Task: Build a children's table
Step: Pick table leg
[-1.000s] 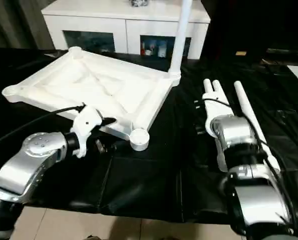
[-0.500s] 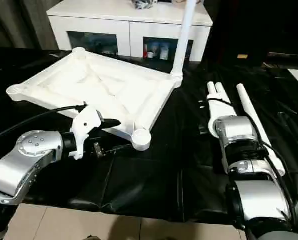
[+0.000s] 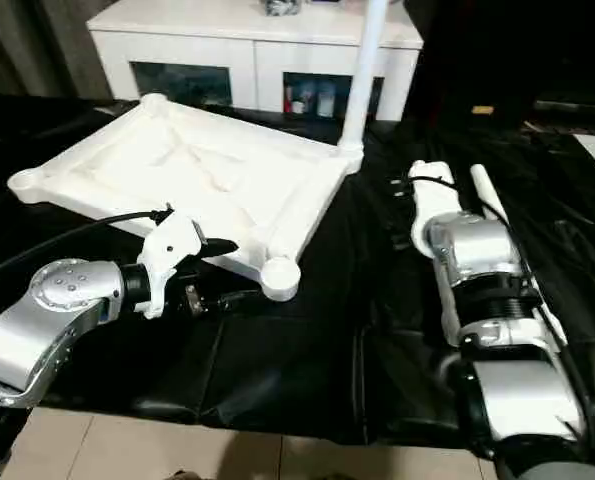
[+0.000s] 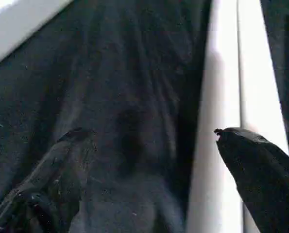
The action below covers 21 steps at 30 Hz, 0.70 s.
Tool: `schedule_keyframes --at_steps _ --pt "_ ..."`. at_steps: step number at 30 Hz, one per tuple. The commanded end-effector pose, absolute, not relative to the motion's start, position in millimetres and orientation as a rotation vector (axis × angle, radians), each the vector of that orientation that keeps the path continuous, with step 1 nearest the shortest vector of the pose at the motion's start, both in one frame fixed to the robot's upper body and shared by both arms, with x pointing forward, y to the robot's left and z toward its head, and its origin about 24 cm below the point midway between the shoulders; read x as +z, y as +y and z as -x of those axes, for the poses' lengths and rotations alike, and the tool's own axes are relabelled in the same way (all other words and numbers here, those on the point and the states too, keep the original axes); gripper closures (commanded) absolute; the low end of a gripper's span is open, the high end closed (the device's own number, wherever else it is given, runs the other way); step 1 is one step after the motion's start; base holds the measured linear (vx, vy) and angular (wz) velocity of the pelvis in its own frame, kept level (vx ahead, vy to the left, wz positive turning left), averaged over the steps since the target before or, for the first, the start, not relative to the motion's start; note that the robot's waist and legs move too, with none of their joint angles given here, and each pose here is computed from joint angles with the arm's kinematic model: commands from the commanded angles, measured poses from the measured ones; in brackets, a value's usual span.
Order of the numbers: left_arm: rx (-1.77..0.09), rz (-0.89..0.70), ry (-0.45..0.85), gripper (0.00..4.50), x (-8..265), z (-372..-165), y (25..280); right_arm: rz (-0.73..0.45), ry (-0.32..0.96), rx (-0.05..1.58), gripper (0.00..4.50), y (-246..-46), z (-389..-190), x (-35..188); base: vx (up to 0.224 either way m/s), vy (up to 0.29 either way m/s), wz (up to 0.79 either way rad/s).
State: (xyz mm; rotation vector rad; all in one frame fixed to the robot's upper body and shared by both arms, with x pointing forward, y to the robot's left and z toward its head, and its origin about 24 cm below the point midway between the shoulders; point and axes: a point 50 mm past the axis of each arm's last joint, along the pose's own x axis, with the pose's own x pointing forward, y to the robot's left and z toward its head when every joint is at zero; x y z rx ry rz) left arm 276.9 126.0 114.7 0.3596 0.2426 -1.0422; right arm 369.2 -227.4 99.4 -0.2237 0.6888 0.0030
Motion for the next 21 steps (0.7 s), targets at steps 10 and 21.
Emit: schedule_keyframes --at_steps 10,21 --pt "-1.063 -0.377 0.234 0.0 118 -276 121 0.299 0.834 -0.051 0.07 -242.3 -356.2 73 0.0 0.0 0.0" --pt "-1.103 -0.345 0.2 0.0 126 -275 115 0.281 0.785 0.019 0.07 -224.4 -361.9 92 0.0 0.0 0.0"
